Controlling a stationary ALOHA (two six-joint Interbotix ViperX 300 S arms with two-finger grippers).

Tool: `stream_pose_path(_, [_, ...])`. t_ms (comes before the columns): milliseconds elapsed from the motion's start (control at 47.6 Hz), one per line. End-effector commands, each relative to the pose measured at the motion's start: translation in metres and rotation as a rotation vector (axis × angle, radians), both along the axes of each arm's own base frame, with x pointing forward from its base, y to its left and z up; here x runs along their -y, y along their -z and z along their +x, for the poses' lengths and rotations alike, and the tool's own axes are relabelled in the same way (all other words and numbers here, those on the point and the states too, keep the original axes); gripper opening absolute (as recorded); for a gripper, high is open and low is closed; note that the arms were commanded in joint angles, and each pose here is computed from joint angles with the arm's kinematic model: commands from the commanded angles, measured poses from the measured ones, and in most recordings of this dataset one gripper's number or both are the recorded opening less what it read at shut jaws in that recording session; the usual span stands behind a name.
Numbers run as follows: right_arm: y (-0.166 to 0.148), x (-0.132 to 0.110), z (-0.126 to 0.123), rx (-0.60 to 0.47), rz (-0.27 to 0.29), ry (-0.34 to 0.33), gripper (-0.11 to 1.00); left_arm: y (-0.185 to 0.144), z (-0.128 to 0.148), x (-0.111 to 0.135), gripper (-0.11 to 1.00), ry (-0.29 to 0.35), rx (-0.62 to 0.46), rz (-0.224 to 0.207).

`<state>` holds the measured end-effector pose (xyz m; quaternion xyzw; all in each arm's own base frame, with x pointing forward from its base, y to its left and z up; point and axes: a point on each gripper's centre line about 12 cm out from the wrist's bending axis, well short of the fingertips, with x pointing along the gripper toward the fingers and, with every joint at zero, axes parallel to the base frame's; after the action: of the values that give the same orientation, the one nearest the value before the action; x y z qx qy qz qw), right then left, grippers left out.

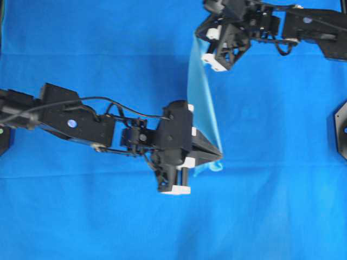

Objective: Fold the light blue towel.
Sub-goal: 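Lift the folded strip and rotate it vertical, left gripper swinging down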

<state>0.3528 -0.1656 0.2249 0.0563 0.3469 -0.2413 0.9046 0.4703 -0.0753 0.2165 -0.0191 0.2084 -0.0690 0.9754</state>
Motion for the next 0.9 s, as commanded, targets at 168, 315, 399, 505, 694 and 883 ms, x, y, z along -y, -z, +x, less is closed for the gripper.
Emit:
stream_pose_path(168, [-0.02, 0.019, -0.065, 0.042, -0.032, 0.123, 0.02, -0.039, 0.043, 0.033, 0.02, 0.081, 0.167, 0.062])
stream_pose_path(315, [-0.015, 0.008, -0.089, 0.003, -0.022, 0.143, 0.02, -0.036, 0.068, 0.037, 0.02, 0.089, 0.195, 0.09])
stream_pose_path(399, [-0.011, 0.004, -0.097, -0.017, -0.015, 0.149, 0.02, -0.028, 0.076, 0.036, 0.02, 0.084, 0.191, 0.092])
stream_pose_path(505, [-0.003, 0.004, -0.098, -0.044, -0.004, 0.15, 0.02, -0.017, 0.079, 0.032, 0.01, 0.072, 0.173, 0.083])
stream_pose_path(694, [0.018, 0.01, -0.082, -0.065, 0.017, 0.129, 0.02, 0.001, 0.065, 0.03, 0.01, 0.063, 0.144, 0.056])
stream_pose_path(883, [0.031, 0.019, -0.048, -0.025, 0.02, 0.079, 0.02, 0.02, 0.03, 0.024, 0.02, 0.032, 0.102, -0.02])
